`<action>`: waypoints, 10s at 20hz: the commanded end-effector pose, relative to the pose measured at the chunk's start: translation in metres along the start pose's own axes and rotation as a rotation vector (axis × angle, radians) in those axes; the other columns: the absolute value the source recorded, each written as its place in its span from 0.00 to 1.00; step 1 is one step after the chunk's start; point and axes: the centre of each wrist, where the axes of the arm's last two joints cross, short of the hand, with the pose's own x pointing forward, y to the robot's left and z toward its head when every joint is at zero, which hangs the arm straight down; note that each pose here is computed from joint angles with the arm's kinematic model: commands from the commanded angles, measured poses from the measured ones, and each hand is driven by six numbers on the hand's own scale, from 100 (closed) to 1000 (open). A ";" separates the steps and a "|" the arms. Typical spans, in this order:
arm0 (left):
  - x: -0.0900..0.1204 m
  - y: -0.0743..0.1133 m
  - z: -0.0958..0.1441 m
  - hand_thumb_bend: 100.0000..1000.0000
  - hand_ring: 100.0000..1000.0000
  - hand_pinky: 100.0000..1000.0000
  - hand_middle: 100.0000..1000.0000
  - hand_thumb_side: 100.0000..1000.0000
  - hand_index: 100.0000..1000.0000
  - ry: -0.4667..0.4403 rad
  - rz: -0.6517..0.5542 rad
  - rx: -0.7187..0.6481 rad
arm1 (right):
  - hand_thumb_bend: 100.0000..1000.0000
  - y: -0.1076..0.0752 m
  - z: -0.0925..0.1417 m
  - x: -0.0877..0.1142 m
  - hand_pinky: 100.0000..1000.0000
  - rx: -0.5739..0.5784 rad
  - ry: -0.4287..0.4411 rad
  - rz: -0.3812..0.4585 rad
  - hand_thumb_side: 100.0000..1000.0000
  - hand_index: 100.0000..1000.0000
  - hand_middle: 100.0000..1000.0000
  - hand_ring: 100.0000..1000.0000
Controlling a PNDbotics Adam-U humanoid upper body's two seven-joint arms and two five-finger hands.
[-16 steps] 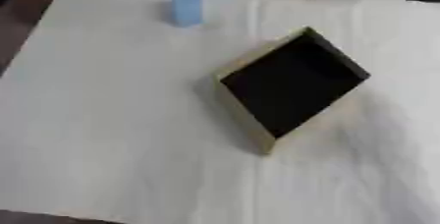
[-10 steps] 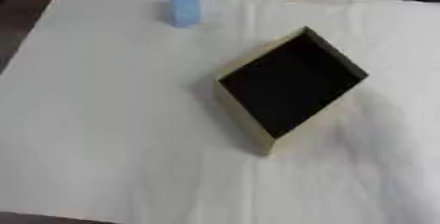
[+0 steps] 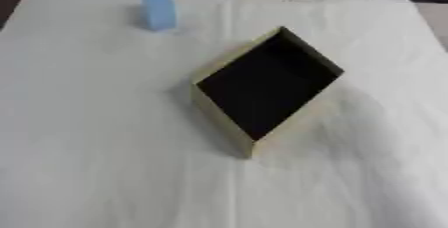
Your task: Pick up objects on the table and place them in the box.
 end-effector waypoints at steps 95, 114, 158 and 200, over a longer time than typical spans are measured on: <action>-0.086 -0.150 -0.161 0.79 0.98 0.93 0.97 0.54 0.96 0.288 -0.751 -1.139 | 0.00 0.003 -0.015 0.014 0.69 0.078 -0.053 0.004 1.00 0.74 0.57 0.70; -0.083 -0.124 -0.183 0.73 0.98 0.95 0.99 0.57 0.93 0.427 -0.655 -1.021 | 0.00 0.009 -0.024 0.018 0.69 0.073 -0.086 -0.026 1.00 0.73 0.55 0.68; -0.074 -0.130 -0.185 0.00 0.67 0.67 0.75 0.27 0.65 0.417 -0.546 -0.939 | 0.00 0.006 -0.020 0.016 0.68 0.013 -0.041 -0.007 1.00 0.72 0.54 0.67; 0.067 -0.232 -0.033 0.00 0.64 0.63 0.74 0.31 0.62 -0.049 -0.142 -1.322 | 0.00 -0.013 -0.012 0.012 0.68 -0.056 0.008 0.075 1.00 0.72 0.54 0.67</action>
